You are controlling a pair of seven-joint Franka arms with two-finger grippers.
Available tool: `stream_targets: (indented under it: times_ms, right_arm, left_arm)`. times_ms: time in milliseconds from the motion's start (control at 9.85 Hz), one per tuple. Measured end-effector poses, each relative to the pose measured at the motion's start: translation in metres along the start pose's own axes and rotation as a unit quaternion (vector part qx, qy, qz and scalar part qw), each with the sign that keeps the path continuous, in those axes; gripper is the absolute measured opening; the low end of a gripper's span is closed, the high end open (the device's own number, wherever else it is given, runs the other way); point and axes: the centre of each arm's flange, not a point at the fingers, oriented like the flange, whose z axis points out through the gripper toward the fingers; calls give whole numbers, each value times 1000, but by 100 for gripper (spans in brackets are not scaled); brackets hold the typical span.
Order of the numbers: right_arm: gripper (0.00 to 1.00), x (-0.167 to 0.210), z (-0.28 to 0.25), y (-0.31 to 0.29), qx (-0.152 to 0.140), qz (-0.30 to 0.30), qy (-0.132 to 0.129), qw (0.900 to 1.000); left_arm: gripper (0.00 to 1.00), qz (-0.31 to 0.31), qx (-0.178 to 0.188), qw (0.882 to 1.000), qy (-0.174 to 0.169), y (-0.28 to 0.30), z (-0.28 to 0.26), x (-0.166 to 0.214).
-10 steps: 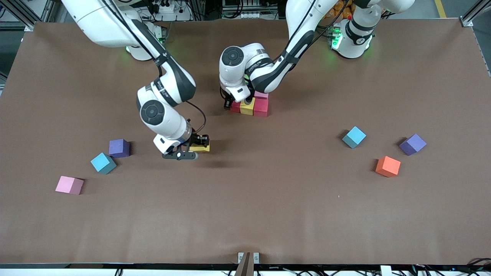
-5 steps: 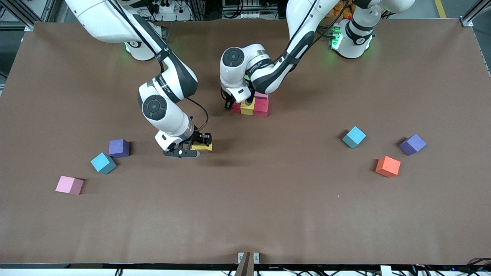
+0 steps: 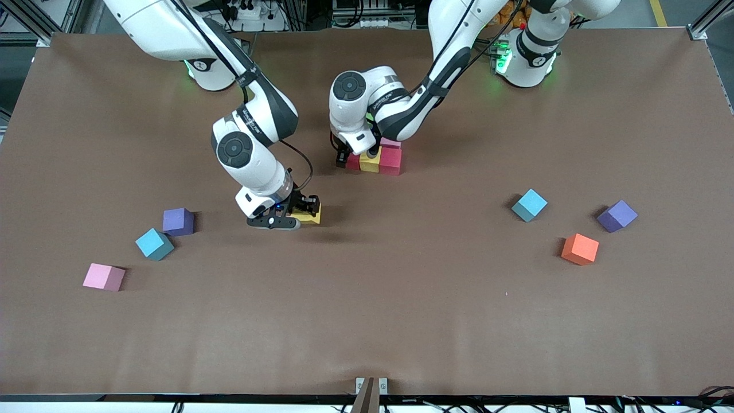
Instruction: Form number 2 with 11 blocks
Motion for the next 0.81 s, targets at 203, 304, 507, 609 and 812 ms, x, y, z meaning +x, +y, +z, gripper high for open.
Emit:
stream_targets:
  times_ms: [203, 304, 507, 609, 812]
  right_arm:
    - [59, -4, -1, 2, 6, -1, 13, 1000]
    - [59, -8, 1, 5, 10, -1, 20, 1000]
    - [59, -18, 3, 8, 17, -5, 35, 999]
    - [59, -24, 3, 7, 20, -8, 40, 999]
    - [59, -32, -3, 4, 21, -11, 44, 999]
  left_arm:
    - [75, 1, 0, 1000, -1, -1, 0, -1]
    - [75, 2, -1, 1000, -1, -1, -1, -1]
    - [75, 3, -2, 1000, -2, 0, -4, -2]
    - [75, 6, -3, 1000, 0, -1, -3, -2]
    - [75, 9, -2, 1000, 2, -1, -4, -3]
